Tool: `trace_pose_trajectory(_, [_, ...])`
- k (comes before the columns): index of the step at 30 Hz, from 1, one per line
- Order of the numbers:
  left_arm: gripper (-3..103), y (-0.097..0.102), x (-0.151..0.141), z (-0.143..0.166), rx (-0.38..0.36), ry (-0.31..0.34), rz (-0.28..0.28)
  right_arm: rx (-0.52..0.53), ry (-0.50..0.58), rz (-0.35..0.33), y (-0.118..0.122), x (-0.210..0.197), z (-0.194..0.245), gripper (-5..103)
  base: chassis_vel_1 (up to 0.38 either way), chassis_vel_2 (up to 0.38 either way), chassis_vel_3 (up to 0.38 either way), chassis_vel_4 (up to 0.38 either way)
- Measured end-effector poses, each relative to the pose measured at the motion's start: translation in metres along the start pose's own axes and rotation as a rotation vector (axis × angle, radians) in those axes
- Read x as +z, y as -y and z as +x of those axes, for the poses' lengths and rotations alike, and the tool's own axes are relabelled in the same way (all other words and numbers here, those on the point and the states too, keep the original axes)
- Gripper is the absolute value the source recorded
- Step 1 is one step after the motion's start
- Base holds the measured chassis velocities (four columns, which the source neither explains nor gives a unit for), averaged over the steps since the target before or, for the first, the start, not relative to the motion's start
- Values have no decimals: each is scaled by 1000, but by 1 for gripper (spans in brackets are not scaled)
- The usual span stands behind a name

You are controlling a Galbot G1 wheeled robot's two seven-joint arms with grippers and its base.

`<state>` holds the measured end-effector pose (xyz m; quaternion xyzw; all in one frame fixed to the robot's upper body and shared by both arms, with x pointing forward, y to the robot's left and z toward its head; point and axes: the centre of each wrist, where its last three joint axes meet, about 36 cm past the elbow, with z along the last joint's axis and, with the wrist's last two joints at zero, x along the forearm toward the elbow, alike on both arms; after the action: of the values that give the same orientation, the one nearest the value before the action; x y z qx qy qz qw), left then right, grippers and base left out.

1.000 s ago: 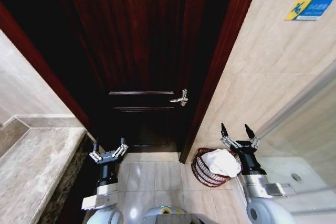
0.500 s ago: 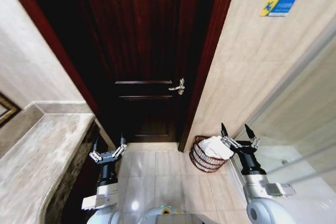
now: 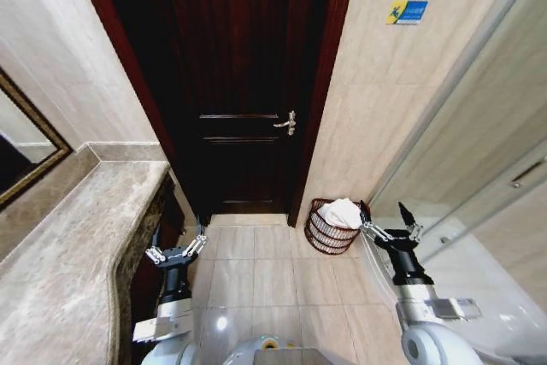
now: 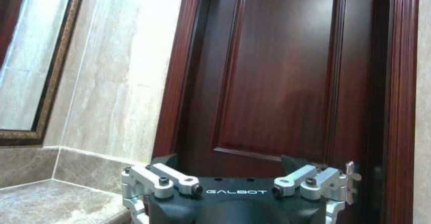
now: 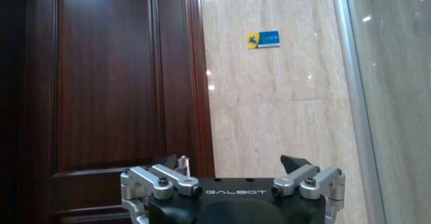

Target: Discard the used towel into the hamper.

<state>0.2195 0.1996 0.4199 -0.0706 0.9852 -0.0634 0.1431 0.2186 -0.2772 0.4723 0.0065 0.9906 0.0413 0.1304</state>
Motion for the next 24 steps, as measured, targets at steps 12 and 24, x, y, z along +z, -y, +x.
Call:
trace_pose_trajectory(12, [100, 0, 0, 0, 0, 0, 0, 0, 0, 0, 0, 0, 0, 100, 23, -23, -28, 25])
trace_pose_trajectory(24, [100, 0, 0, 0, 0, 0, 0, 0, 0, 0, 0, 0, 0, 100, 202, -210, -197, 198])
